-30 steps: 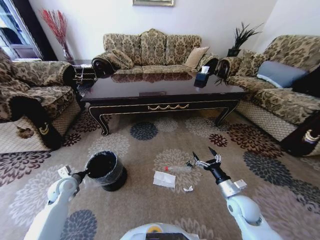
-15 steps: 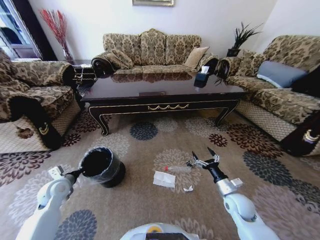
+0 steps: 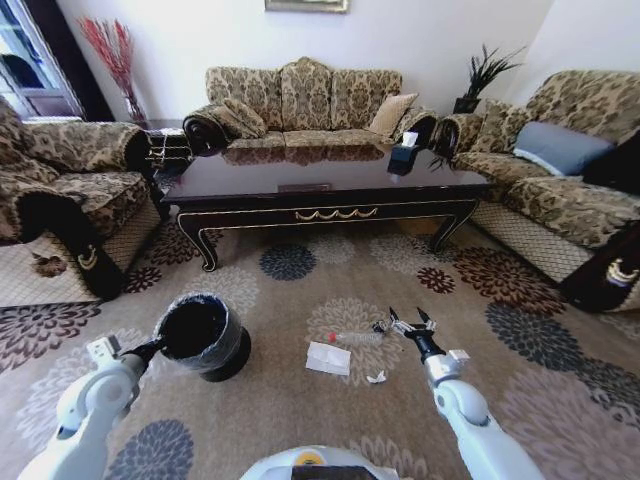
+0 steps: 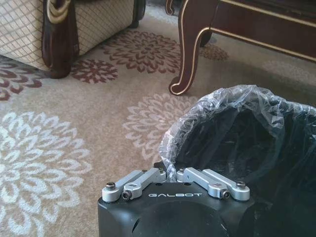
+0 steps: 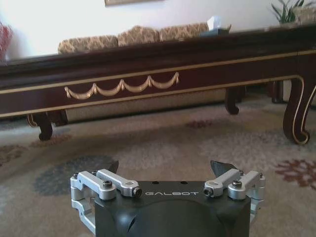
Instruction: Move to the front of the table and pick up the trash from the floor, then place it into the trash bin.
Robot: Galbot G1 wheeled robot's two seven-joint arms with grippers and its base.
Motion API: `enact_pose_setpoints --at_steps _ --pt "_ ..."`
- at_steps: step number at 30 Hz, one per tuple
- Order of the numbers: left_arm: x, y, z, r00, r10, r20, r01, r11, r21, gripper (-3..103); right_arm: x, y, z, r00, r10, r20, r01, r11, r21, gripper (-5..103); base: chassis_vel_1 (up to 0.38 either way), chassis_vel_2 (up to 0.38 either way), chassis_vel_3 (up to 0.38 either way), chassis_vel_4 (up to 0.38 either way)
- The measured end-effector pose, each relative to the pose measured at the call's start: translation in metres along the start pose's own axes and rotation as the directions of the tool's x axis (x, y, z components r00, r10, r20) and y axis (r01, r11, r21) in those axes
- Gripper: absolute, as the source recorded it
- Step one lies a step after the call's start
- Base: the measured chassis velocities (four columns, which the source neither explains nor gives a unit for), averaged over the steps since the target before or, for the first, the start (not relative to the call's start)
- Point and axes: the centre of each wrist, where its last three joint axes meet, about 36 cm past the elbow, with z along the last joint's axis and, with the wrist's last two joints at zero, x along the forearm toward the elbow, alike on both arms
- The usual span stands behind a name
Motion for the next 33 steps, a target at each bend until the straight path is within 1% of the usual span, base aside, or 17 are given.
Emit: enact_pose_setpoints --at_steps 2,6,7,10,11,13,14,16,17,18,22,23,25,27,28,29,33 --pt "0.003 0.0 0.0 1.0 -0.001 0.003 0.001 1.0 0.001 4 -0.001 0.0 0.004 1.0 0.003 -0.017 -0.003 1.0 -0.002 100 0.0 0.0 0.0 0.0" --pt "0.009 0.003 0.0 1.0 -0.014 0.014 0.014 1.0 0.004 4 0.013 0.013 0.026 0.988 0.042 -0.149 -0.045 0.999 -0.02 100 0.0 0.0 0.0 0.0" --pt "0.009 0.003 0.0 1.0 -0.014 0.014 0.014 1.0 0.004 4 0.013 0.013 0.026 0.988 0.042 -0.149 -0.045 0.999 -0.02 100 0.0 0.0 0.0 0.0" --pt "0.01 0.005 -0.003 0.999 -0.023 0.024 0.023 1.0 0.003 4 0.029 0.04 0.031 0.946 0.123 -0.3 -0.136 0.99 -0.024 100 0.0 0.0 0.0 0.0" --pt "0.01 0.006 -0.004 0.999 -0.024 0.026 0.024 1.0 0.002 4 0.032 0.05 0.029 0.93 0.142 -0.339 -0.166 0.985 -0.042 100 0.0 0.0 0.0 0.0" --pt "0.01 0.006 -0.004 0.999 -0.025 0.026 0.025 1.0 0.002 4 0.033 0.057 0.027 0.92 0.15 -0.362 -0.185 0.981 -0.064 100 0.0 0.0 0.0 0.0" --pt "0.01 0.006 -0.004 0.999 -0.027 0.026 0.027 1.0 0.001 4 0.034 0.069 0.021 0.896 0.163 -0.413 -0.227 0.968 -0.111 100 0.0 0.0 0.0 0.0" --pt "0.009 0.007 -0.004 0.999 -0.029 0.025 0.029 1.0 0.002 4 0.034 0.084 0.014 0.861 0.17 -0.48 -0.272 0.95 -0.152 100 0.0 0.0 0.0 0.0" --pt "0.009 0.007 -0.004 0.999 -0.031 0.025 0.031 1.0 0.002 4 0.033 0.098 0.01 0.818 0.178 -0.546 -0.317 0.933 -0.17 100 0.0 0.0 0.0 0.0" --pt "0.009 0.007 -0.004 0.999 -0.031 0.025 0.031 1.0 0.002 4 0.033 0.098 0.01 0.818 0.178 -0.546 -0.317 0.933 -0.17 100 0.0 0.0 0.0 0.0" --pt "0.008 0.007 -0.003 0.999 -0.032 0.022 0.032 0.999 0.001 4 0.026 0.124 0.009 0.728 0.2 -0.655 -0.404 0.898 -0.174 100 0.0 0.0 0.0 0.0" --pt "0.008 0.007 -0.003 0.999 -0.032 0.022 0.032 0.999 0.001 4 0.026 0.124 0.009 0.728 0.2 -0.655 -0.404 0.898 -0.174 100 0.0 0.0 0.0 0.0" --pt "0.008 0.008 -0.003 0.999 -0.033 0.022 0.033 0.999 -0.001 4 0.021 0.13 0.014 0.677 0.223 -0.701 -0.458 0.874 -0.165 100 0.0 0.0 0.0 0.0" --pt "0.008 0.008 -0.004 0.999 -0.034 0.022 0.034 0.999 -0.003 4 0.016 0.13 0.023 0.646 0.241 -0.724 -0.491 0.858 -0.152 100 0.0 0.0 0.0 0.0" --pt "0.008 0.008 -0.004 0.999 -0.034 0.022 0.034 0.999 -0.003 4 0.016 0.13 0.023 0.646 0.241 -0.724 -0.491 0.858 -0.152 100 0.0 0.0 0.0 0.0" --pt "0.008 0.008 -0.004 0.999 -0.034 0.022 0.034 0.999 -0.004 4 0.014 0.129 0.027 0.633 0.248 -0.733 -0.505 0.85 -0.149 100 0.0 0.0 0.0 0.0" --pt "0.008 0.007 -0.003 0.999 -0.032 0.022 0.033 0.999 -0.006 4 0.002 0.126 0.035 0.589 0.241 -0.772 -0.566 0.804 -0.181 100 0.0 0.0 0.0 0.0"
